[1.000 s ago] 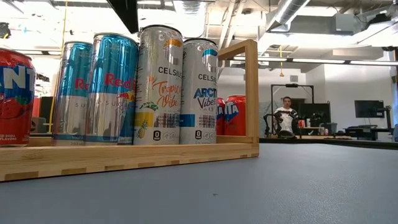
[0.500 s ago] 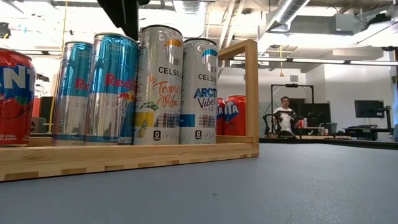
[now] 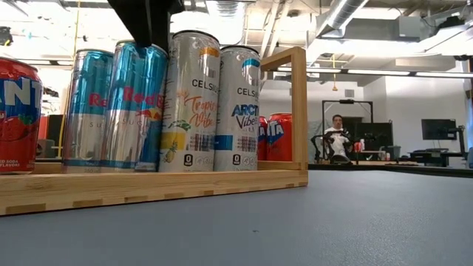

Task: Place canned beverage on shelf
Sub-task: Adjust the blue soda can on the shelf

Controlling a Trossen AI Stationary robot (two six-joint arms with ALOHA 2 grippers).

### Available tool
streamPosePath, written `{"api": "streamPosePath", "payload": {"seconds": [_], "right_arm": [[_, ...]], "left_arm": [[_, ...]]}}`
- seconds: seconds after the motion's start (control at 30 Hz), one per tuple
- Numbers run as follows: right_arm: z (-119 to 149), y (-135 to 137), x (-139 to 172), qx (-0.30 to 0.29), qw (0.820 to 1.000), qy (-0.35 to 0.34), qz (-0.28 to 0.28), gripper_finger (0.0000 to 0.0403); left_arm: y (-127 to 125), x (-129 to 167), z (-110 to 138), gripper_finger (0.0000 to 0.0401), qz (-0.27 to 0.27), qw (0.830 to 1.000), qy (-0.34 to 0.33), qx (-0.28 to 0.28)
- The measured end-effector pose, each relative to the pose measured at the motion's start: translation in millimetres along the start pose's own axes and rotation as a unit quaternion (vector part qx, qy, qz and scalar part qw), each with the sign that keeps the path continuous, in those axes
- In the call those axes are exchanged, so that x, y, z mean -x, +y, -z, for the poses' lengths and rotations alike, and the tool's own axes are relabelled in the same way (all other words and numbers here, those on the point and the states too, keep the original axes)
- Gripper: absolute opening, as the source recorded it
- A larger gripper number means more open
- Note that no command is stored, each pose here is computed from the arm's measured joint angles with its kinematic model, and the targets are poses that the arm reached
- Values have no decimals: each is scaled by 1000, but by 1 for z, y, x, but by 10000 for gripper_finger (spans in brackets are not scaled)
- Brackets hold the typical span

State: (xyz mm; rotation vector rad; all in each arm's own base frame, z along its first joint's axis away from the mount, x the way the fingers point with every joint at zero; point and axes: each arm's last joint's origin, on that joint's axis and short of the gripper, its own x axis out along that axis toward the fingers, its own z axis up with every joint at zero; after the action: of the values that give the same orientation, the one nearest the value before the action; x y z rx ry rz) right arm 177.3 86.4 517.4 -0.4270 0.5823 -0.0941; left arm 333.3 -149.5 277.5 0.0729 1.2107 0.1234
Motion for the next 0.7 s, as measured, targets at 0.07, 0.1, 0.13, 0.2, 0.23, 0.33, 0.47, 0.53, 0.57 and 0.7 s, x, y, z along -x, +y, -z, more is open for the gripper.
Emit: {"api": "streamPosePath", "payload": {"seconds": [0.07, 0.1, 0.13, 0.2, 0.23, 0.33, 0.47, 0.53, 0.57, 0.7], "right_arm": [[0, 0, 0, 0, 1000, 0, 0, 118], [0, 0, 0, 0, 1000, 0, 0, 118], [0, 0, 0, 0, 1000, 1, 0, 118], [0, 0, 0, 0, 1000, 0, 0, 118], [0, 0, 0, 0, 1000, 0, 0, 118], [0, 0, 0, 0, 1000, 1, -1, 118], [0, 0, 0, 1, 1000, 1, 0, 118], [0, 0, 0, 1, 1000, 1, -1, 118], [0, 0, 0, 1, 1000, 1, 0, 118], [0, 0, 0, 1, 1000, 1, -1, 118]], "left_arm": [[0, -1, 1, 259, -1, 1000, 5, -2], [0, -1, 1, 259, 1, 1000, 6, -2], [0, -1, 1, 259, 2, 1000, 8, -2], [0, -1, 1, 259, 1, 1000, 10, -1], [0, 0, 1, 259, 2, 1000, 10, 5], [-1, 5, -2, 259, 12, 1000, 7, 21], [0, 16, -6, 259, 11, 1000, 0, 24], [1, 17, -2, 259, 4, 999, 18, 30], [1, 17, -1, 259, 7, 999, 29, 34], [2, 17, 1, 259, 15, 998, 45, 39]]}}
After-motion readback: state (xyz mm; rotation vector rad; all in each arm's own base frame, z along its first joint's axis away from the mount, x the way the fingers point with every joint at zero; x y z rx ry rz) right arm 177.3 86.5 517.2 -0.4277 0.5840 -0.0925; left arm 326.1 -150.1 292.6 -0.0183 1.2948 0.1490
